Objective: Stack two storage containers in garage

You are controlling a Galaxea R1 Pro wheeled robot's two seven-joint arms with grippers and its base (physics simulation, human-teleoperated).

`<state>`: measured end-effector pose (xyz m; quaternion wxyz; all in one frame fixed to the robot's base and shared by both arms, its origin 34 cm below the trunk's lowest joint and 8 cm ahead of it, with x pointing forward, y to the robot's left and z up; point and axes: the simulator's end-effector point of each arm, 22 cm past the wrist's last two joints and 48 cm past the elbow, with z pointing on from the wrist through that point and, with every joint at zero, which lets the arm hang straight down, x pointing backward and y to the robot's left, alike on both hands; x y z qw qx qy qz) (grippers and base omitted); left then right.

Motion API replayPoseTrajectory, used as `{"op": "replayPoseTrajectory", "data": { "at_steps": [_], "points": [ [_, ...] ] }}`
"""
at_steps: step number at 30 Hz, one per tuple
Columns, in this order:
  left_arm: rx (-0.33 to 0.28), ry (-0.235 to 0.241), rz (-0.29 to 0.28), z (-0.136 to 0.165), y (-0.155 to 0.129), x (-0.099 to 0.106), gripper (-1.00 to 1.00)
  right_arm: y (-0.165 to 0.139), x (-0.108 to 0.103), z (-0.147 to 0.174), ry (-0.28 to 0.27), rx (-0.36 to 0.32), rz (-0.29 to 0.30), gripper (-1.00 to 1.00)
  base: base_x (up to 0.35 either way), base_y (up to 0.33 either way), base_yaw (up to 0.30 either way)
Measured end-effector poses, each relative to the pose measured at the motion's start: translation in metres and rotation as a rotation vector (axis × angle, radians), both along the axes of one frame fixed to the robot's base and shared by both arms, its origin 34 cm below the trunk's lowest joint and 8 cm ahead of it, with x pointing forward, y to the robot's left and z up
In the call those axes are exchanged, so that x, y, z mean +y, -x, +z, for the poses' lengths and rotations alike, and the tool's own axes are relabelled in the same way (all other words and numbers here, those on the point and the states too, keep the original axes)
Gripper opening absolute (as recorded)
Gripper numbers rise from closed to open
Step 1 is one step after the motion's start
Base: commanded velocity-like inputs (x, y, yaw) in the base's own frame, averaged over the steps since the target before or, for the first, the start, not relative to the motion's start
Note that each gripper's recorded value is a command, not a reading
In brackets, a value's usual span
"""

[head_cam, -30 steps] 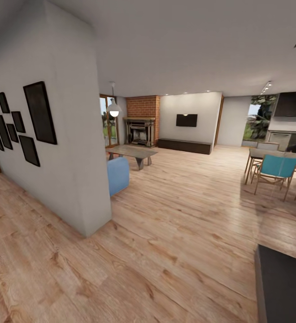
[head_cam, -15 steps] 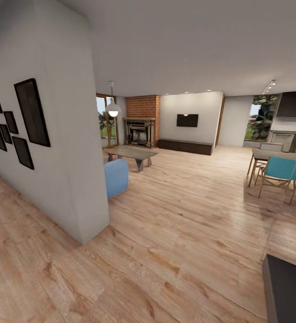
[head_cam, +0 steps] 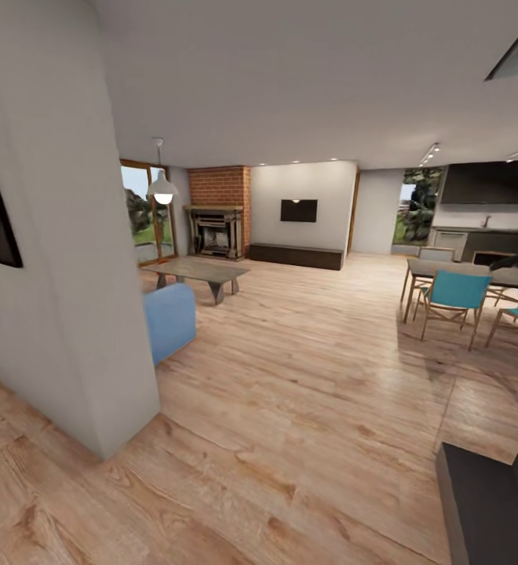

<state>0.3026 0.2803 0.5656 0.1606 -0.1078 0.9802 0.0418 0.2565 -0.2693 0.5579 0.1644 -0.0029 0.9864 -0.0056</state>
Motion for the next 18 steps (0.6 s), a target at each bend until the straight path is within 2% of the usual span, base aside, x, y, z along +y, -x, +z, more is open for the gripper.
{"op": "replayPoseTrajectory", "data": {
  "at_steps": [15,18],
  "points": [
    [0.0,0.0,0.0,0.0,0.0,0.0,1.0,-0.0001,0.0003,0.0,-0.001,0.0,-0.001,1.0,0.322,0.0,-0.289],
    [0.0,0.0,0.0,0.0,0.0,0.0,1.0,-0.0001,0.0003,0.0,-0.001,0.0,-0.001,1.0,0.322,0.0,-0.19]
  ]
}}
